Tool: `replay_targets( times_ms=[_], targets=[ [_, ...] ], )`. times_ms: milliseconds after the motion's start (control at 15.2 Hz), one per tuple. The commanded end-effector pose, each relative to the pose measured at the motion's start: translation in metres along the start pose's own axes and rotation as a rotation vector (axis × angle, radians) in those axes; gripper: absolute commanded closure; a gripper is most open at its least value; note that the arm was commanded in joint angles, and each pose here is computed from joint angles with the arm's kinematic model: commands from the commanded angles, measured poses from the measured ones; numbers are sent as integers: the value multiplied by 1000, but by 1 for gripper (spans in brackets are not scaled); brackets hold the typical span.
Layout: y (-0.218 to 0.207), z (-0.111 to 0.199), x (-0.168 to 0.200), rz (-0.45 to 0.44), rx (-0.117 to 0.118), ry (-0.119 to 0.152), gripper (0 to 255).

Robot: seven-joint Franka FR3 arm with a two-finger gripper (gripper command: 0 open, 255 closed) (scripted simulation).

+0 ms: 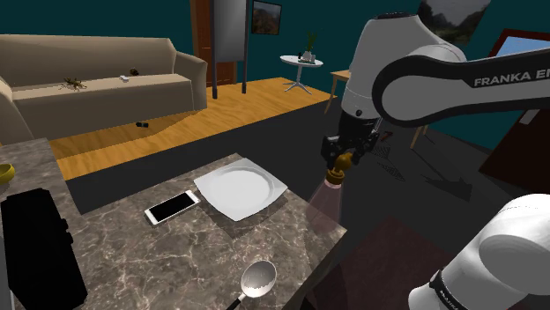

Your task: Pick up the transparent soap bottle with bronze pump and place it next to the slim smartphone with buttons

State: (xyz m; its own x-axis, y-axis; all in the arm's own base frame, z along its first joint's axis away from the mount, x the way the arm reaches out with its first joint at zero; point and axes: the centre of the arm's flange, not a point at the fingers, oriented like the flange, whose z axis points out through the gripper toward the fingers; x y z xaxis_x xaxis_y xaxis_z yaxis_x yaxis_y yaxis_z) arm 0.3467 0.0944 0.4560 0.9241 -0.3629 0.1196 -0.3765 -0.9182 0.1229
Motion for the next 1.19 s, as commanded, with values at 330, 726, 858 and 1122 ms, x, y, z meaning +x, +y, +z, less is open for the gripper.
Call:
replay_targets(
  times_ms=[330, 726, 858, 1122],
  targets=[
    [4, -34, 4, 0, 0, 1, 255],
    [8, -66, 8, 0, 0, 1, 255],
    [9, -76, 9, 0, 0, 1, 255],
    [12, -97, 12, 0, 0, 1, 255]
  ],
)
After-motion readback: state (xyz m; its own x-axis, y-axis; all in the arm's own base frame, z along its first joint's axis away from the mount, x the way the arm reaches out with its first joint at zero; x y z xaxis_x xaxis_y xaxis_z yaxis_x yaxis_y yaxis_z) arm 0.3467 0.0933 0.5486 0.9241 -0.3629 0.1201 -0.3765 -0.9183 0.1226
